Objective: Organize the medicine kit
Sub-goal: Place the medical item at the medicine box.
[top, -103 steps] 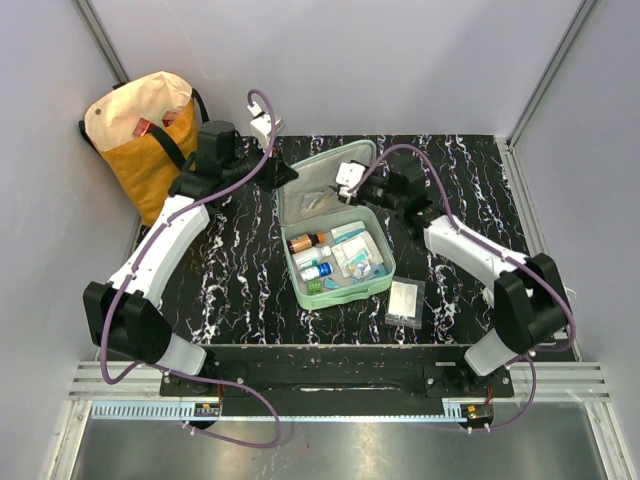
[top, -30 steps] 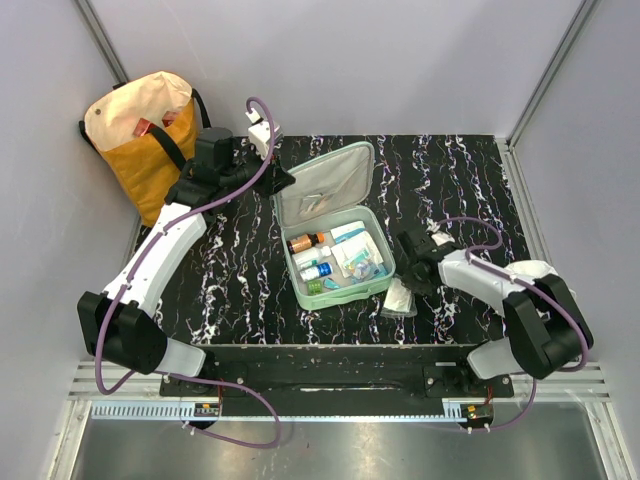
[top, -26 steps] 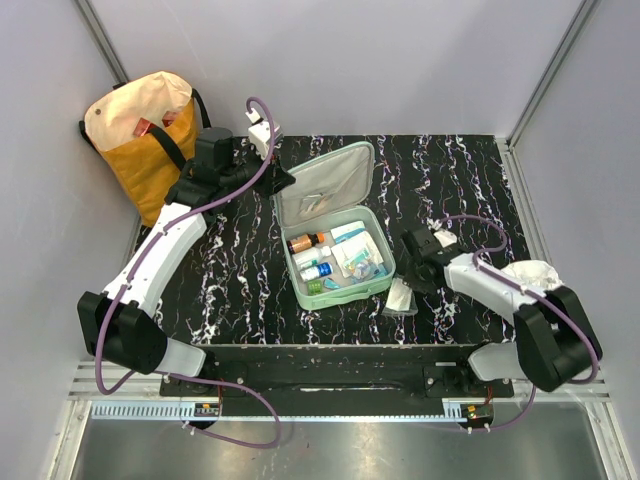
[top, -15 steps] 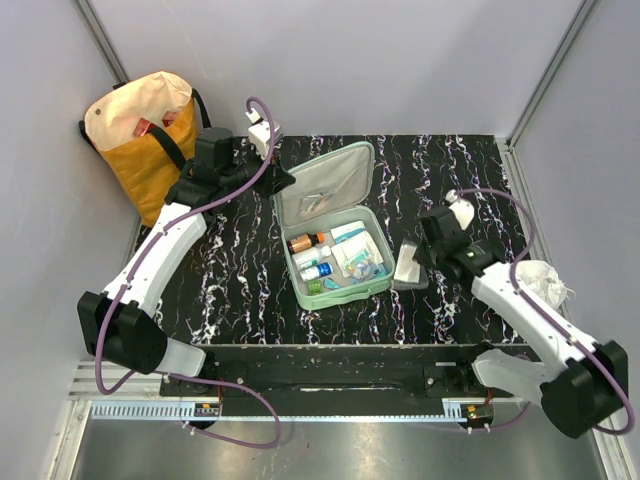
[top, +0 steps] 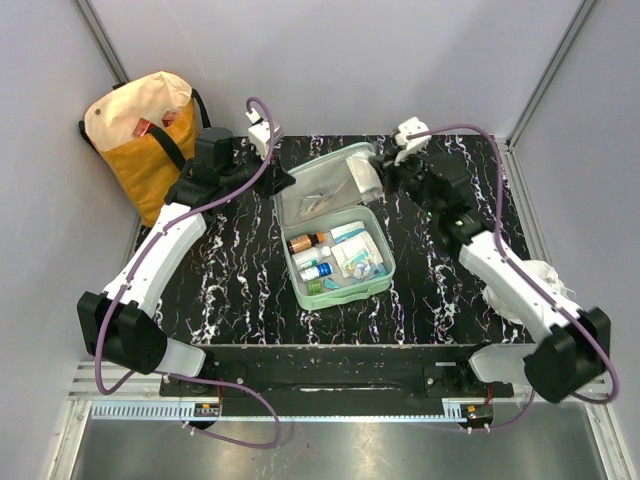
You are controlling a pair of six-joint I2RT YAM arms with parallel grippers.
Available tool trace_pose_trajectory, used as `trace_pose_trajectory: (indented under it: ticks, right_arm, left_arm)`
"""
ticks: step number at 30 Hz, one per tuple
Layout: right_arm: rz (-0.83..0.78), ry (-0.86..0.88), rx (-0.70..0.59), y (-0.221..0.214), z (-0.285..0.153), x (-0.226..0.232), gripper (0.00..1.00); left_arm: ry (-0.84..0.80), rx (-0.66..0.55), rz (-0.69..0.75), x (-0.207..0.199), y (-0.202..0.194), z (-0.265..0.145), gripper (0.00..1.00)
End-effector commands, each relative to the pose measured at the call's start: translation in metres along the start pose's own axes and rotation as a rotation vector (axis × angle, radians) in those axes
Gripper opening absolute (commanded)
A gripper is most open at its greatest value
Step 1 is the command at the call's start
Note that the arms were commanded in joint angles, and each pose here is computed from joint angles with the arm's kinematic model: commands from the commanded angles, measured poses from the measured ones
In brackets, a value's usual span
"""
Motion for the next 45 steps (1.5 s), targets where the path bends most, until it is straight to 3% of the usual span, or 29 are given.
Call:
trace_pose_trajectory:
  ticks: [1, 8, 15, 20, 25, 30, 36, 40, 45]
  right_arm:
    - [-0.508, 0.332, -0.386, 0.062, 0.031, 0.034, 0.0]
    - [-0.927, 0.654, -0.509, 0.047, 0.052, 0.064, 0.0]
    - [-0.994, 0.797, -0.691, 0.065, 0.043, 0.086, 0.0]
    - [-0.939, 0.836, -0.731, 0.069, 0.037, 0.093, 0.0]
    - [-0.928, 0.826, -0.602, 0.032, 0.047, 0.085, 0.0]
    - [-0.971, 0.781, -0.392, -0.011, 0.062, 0.069, 0.0]
    - [-1.068, 0.693, -0.252, -0.028, 0.085, 0.06, 0.0]
    - [-1.115, 0.756, -0.218, -0.037, 0.099, 0.067, 0.0]
    - [-1.188, 0.798, -0.027, -0.057, 0.11, 0.067, 0.0]
  left_arm:
    - [-0.007, 0.011, -0.01, -0.002, 0.006, -0.005, 0.1]
    - [-0.002, 0.01, -0.007, -0.002, 0.006, -0.006, 0.1]
    - [0.002, 0.011, -0.004, -0.001, 0.005, -0.005, 0.1]
    - [0.004, 0.009, -0.009, 0.0, 0.006, -0.005, 0.1]
    - [0.035, 0.006, -0.006, 0.004, 0.007, -0.009, 0.1]
    - [0.048, -0.03, 0.002, 0.005, 0.011, -0.014, 0.09]
    - [0.019, -0.033, 0.001, 0.001, 0.012, -0.013, 0.09]
    - [0.008, -0.035, 0.004, 0.0, 0.012, -0.014, 0.09]
    - [0.028, -0.031, 0.015, 0.001, 0.012, -0.017, 0.1]
Point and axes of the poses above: each gripper's point midway between its finger pads, its own z axis out along the fingers, its own x axis along the line the jaws close on, y = z × x, the point moved 5 cm from there along -z, back along the fingers, and after that the axes turned 3 degrees about z, right-handed, at the moved point
